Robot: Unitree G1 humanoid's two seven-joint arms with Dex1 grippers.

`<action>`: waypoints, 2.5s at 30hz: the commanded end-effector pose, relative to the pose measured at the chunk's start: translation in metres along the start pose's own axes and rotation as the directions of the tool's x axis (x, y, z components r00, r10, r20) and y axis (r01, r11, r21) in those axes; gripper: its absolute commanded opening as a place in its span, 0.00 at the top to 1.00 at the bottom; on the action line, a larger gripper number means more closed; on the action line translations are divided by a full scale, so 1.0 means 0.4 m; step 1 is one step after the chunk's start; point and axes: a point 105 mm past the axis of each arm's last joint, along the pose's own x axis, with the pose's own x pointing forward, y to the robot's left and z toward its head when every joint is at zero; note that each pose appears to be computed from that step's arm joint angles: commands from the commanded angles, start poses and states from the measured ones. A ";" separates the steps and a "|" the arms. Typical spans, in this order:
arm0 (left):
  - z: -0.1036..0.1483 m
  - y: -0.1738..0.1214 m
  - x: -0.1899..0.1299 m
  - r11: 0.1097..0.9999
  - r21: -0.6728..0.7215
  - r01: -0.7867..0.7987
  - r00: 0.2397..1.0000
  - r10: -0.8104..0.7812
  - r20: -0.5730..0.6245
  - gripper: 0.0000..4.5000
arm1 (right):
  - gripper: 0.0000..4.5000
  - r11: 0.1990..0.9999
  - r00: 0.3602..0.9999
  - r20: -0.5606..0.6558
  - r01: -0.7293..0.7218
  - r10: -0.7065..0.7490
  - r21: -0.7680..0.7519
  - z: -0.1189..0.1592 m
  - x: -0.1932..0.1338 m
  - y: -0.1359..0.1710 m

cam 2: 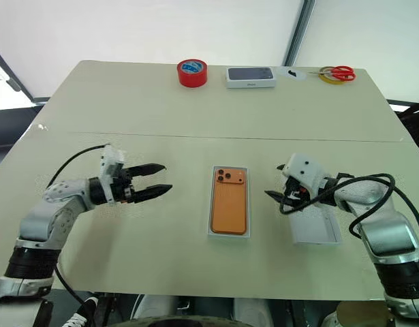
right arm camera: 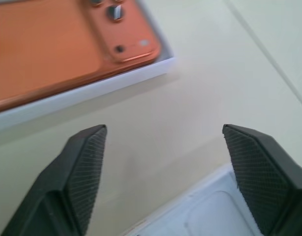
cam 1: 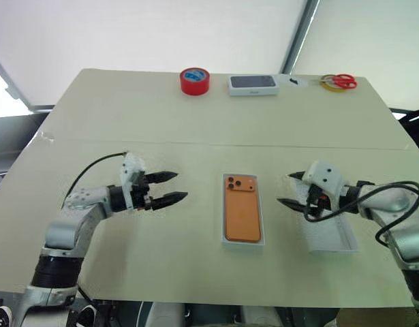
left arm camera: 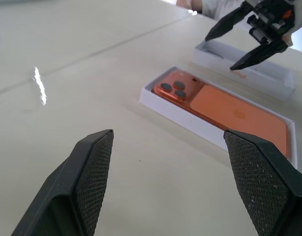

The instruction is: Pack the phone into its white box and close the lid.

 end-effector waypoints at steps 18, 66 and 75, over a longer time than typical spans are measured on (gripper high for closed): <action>0.014 -0.094 -0.091 0.960 0.132 0.249 0.968 -0.250 -0.004 0.13 | 0.13 0.891 0.940 -0.335 0.100 0.061 0.443 -0.068 -0.044 0.091; 0.020 -0.078 -0.029 0.998 0.049 0.042 0.990 -0.048 0.132 0.99 | 1.00 0.629 0.883 0.466 -0.334 -0.052 0.702 0.341 0.082 0.093; 0.050 -0.068 -0.019 1.000 -0.005 -0.016 0.980 0.017 0.197 0.99 | 1.00 0.284 0.673 0.722 -0.732 0.161 0.619 0.408 0.086 0.236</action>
